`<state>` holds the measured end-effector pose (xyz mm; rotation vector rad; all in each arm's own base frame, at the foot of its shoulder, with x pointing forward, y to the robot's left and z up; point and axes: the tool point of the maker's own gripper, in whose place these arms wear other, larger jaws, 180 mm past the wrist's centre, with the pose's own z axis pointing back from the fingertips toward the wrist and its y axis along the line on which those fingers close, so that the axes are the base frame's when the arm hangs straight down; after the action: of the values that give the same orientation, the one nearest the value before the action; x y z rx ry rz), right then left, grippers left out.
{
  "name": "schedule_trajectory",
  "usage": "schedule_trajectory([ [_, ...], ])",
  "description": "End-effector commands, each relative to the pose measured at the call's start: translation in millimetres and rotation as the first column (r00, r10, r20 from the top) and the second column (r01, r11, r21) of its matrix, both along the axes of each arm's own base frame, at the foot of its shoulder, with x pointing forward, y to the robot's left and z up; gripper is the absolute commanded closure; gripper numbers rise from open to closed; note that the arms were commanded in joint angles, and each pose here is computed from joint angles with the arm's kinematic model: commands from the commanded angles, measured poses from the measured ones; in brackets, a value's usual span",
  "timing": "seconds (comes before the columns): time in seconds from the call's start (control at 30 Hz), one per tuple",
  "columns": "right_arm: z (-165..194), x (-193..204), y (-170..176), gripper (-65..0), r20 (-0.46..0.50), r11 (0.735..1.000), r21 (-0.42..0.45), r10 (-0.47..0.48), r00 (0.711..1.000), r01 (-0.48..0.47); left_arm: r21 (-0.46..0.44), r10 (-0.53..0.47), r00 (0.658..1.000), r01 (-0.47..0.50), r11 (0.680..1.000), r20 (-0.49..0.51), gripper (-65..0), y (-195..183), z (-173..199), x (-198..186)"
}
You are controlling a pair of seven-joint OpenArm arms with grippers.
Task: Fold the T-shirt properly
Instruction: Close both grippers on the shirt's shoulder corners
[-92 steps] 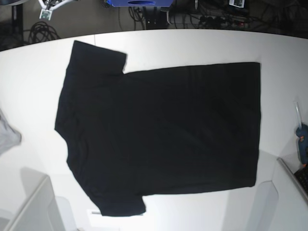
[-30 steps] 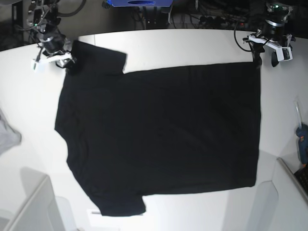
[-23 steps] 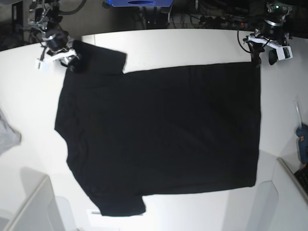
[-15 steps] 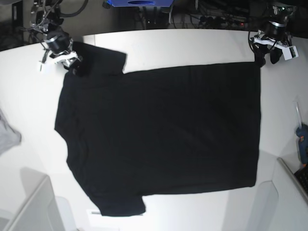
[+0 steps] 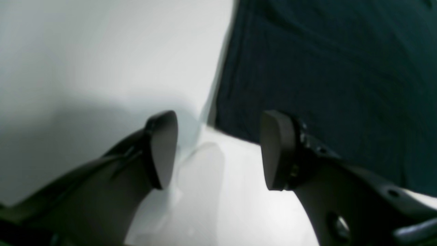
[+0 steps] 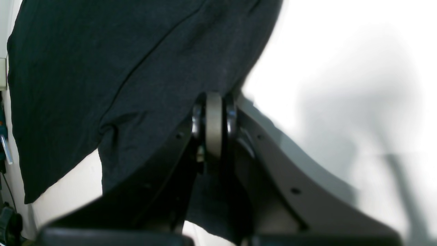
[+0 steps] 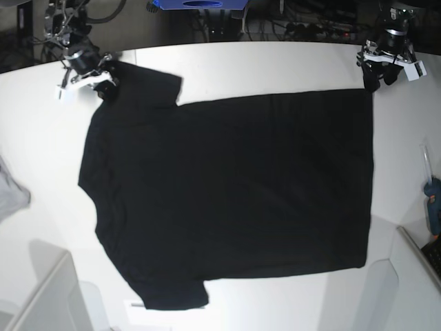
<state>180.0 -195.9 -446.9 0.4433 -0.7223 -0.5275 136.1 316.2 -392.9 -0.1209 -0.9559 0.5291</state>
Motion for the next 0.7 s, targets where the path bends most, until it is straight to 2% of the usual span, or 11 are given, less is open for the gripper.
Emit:
schedule_trajectory([
  [0.0,-7,-11,0,0.0,-0.054,1.000,-0.014,0.018,0.998,-0.019,-0.004,0.011,1.000,-0.011,1.000,0.024,-37.7,6,6,1],
  [0.13,-7,-11,0,0.0,-0.055,1.000,-0.013,0.019,0.998,-0.020,-0.036,0.020,0.999,-0.019,0.999,0.033,-37.7,9,4,9],
  [0.33,-8,-11,0,0.0,-0.056,1.000,-0.012,0.021,0.998,-0.021,-0.130,-0.018,0.994,0.004,0.991,-0.104,-37.7,5,-23,21],
  [0.67,-8,-13,0,0.0,-0.060,1.000,-0.013,0.019,0.998,-0.020,-0.151,-0.019,0.995,0.004,0.989,-0.095,-36.7,7,-20,38],
])
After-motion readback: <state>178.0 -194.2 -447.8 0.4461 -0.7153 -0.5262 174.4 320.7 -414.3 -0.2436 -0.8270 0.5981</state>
